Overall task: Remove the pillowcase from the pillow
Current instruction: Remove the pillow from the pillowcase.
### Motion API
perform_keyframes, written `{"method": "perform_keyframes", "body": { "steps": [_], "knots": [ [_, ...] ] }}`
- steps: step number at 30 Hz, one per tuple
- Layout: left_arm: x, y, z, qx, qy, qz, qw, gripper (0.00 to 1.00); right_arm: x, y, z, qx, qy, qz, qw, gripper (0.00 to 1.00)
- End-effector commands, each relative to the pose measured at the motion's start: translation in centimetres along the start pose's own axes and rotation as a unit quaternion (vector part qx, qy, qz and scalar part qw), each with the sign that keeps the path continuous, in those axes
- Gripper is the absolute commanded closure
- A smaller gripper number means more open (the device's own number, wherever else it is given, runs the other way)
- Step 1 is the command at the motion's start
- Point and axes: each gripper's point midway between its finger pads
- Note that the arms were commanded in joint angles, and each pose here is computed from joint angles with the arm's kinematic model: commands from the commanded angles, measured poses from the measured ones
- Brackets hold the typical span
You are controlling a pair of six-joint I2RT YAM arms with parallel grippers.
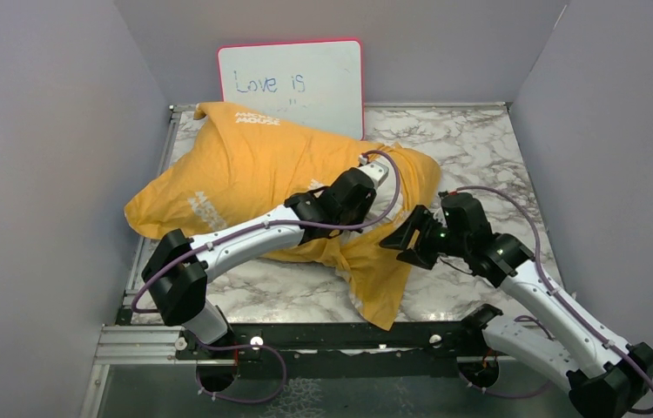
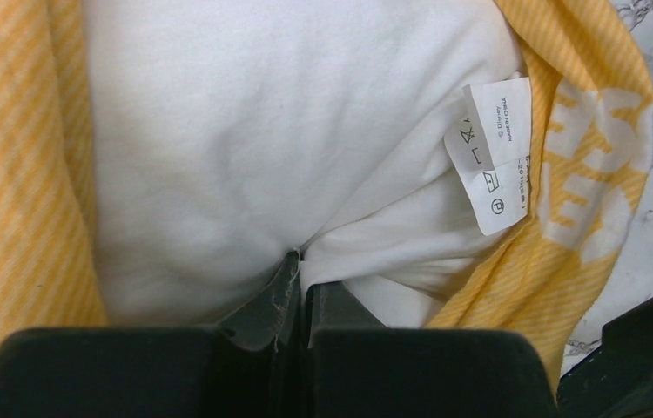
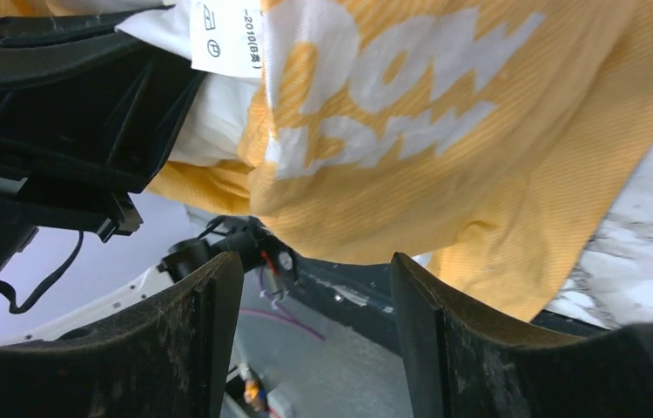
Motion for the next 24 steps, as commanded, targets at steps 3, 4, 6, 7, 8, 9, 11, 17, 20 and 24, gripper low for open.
{"method": "perform_keyframes", "body": {
  "steps": [3, 4, 6, 7, 8, 9, 11, 17, 20, 24],
  "knots": [
    [0.1, 0.5, -0.7, -0.010, -0.007, -0.016, 1.000, 1.00, 1.1, 1.8, 1.3, 0.055, 0.048, -0.014, 0.997, 0.34],
    [0.0, 0.5, -0.7, -0.010, -0.006, -0.016, 1.000, 1.00, 0.5, 2.3, 0.8, 0.045, 0.057, 0.010, 0.997, 0.36],
    [-0.1, 0.6, -0.8, -0.010, -0.007, -0.016, 1.000, 1.00, 0.0, 3.0, 0.5, 0.043, 0.058, 0.037, 0.997, 0.40],
    [-0.2, 0.6, -0.8, -0.010, -0.005, -0.015, 1.000, 1.00, 0.0, 3.3, 0.6, 0.050, 0.050, 0.040, 0.997, 0.48],
    [-0.2, 0.7, -0.8, -0.010, -0.005, -0.016, 1.000, 1.00, -0.2, 3.5, 0.7, 0.057, 0.045, 0.045, 0.996, 0.58],
    [-0.2, 0.7, -0.8, -0.009, -0.004, -0.018, 1.000, 1.00, -0.5, 3.6, 0.6, 0.056, 0.039, 0.052, 0.996, 0.73],
    [0.1, 0.8, -0.7, -0.008, -0.004, -0.024, 1.000, 1.00, -2.1, 3.7, 0.2, 0.040, 0.026, 0.076, 0.996, 0.93],
    [2.1, 0.5, -1.0, -0.002, 0.011, -0.060, 0.998, 1.00, -10.1, 2.2, 0.1, -0.010, 0.036, 0.177, 0.984, 0.99],
    [4.5, 0.0, -1.7, -0.008, -0.011, -0.079, 0.997, 1.00, -13.4, 1.3, 0.8, -0.019, 0.049, 0.208, 0.977, 0.99],
    [6.4, -1.4, -3.9, -0.036, -0.020, -0.090, 0.995, 1.00, -16.3, 0.7, 0.9, -0.044, 0.081, 0.234, 0.968, 0.99]
  ]
}}
Point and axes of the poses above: each gripper's point midway between its finger pads, its own y axis out along the fingers, its own x axis along the line the jaws close on, z = x × y, and after that the axes turned 15 degrees about y, right-handed
